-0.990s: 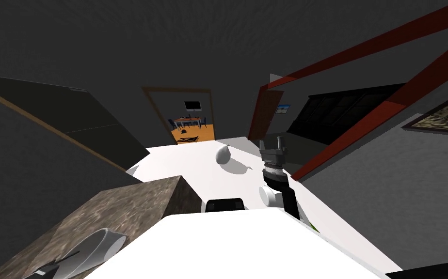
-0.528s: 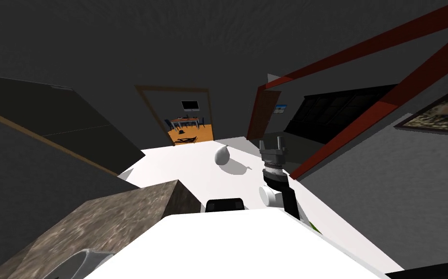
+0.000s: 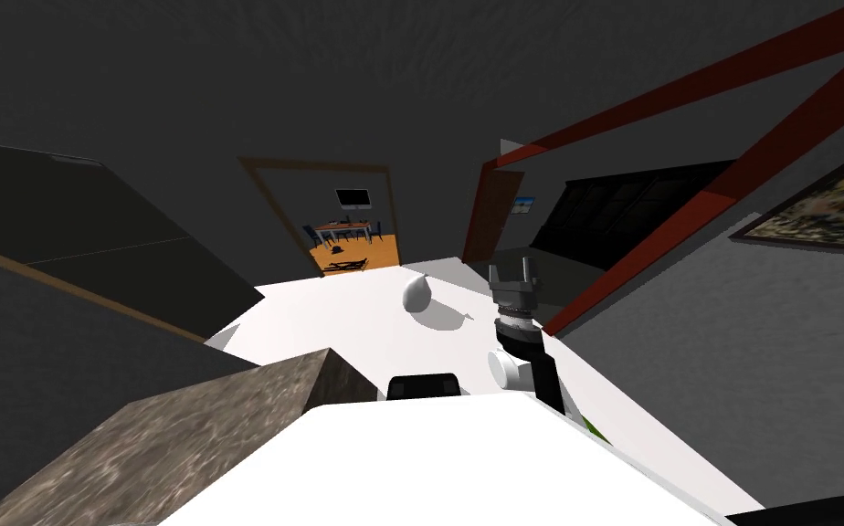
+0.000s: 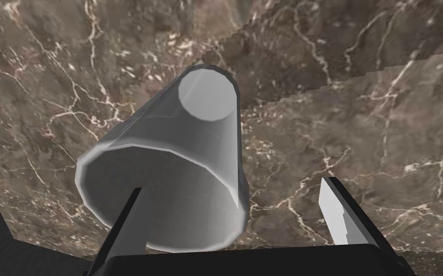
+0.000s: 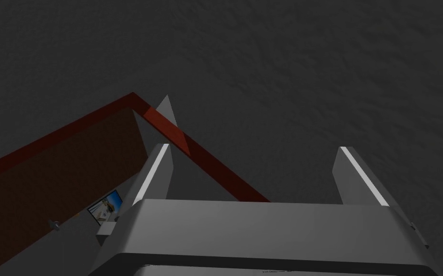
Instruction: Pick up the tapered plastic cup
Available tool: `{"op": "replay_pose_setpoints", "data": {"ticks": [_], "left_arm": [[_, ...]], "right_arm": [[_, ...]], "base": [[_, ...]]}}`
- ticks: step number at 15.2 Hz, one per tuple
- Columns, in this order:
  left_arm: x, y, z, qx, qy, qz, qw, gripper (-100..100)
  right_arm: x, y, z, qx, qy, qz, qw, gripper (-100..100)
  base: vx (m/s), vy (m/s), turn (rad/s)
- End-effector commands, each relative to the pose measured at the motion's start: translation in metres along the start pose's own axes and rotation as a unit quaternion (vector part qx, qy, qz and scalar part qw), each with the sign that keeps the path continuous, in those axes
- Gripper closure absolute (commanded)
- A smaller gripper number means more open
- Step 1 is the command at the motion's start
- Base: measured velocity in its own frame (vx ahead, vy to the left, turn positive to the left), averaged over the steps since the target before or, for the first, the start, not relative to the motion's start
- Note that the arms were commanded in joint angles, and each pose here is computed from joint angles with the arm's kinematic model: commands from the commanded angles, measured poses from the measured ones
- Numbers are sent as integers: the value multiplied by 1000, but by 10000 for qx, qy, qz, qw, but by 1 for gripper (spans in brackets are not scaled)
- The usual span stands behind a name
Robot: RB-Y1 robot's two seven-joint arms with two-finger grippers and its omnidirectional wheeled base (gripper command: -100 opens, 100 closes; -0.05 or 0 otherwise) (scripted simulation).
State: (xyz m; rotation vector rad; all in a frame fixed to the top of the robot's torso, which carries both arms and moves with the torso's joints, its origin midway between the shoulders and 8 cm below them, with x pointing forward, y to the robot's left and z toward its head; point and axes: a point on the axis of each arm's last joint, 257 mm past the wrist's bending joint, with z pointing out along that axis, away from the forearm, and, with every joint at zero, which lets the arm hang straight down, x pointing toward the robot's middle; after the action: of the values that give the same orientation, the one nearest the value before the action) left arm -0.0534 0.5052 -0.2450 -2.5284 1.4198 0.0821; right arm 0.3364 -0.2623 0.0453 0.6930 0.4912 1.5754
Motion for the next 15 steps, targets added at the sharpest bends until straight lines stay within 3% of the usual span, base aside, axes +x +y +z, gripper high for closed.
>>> {"op": "replay_pose_setpoints", "data": {"ticks": [1, 4, 5, 6, 10, 13, 15], "left_arm": [[-4, -1, 9, 16, -1, -36, 10000, -100], [-7, -1, 20, 17, -3, -69, 10000, -100], [-5, -1, 16, 11, 0, -60, 10000, -100], [-6, -1, 17, 17, -1, -60, 10000, 100], [-5, -1, 17, 14, 5, -59, 10000, 100], [0, 0, -1, 8, -2, 4, 10000, 100], [-2, -1, 1, 11, -2, -2, 10000, 100]], "right_arm": [[0, 0, 0, 0, 0, 0, 10000, 0], [0, 0, 0, 0, 0, 0, 10000, 0], [0, 0, 0, 0, 0, 0, 10000, 0], [0, 0, 0, 0, 0, 0, 10000, 0], [0, 0, 0, 0, 0, 0, 10000, 0], [0, 0, 0, 0, 0, -1, 10000, 0], [0, 0, 0, 0, 0, -1, 10000, 0]], "base": [[-14, -15, -60], [-24, -23, -39], [-15, -11, -14], [-5, -4, 1], [0, 0, 0], [20, 19, 64], [21, 21, 25]]}}
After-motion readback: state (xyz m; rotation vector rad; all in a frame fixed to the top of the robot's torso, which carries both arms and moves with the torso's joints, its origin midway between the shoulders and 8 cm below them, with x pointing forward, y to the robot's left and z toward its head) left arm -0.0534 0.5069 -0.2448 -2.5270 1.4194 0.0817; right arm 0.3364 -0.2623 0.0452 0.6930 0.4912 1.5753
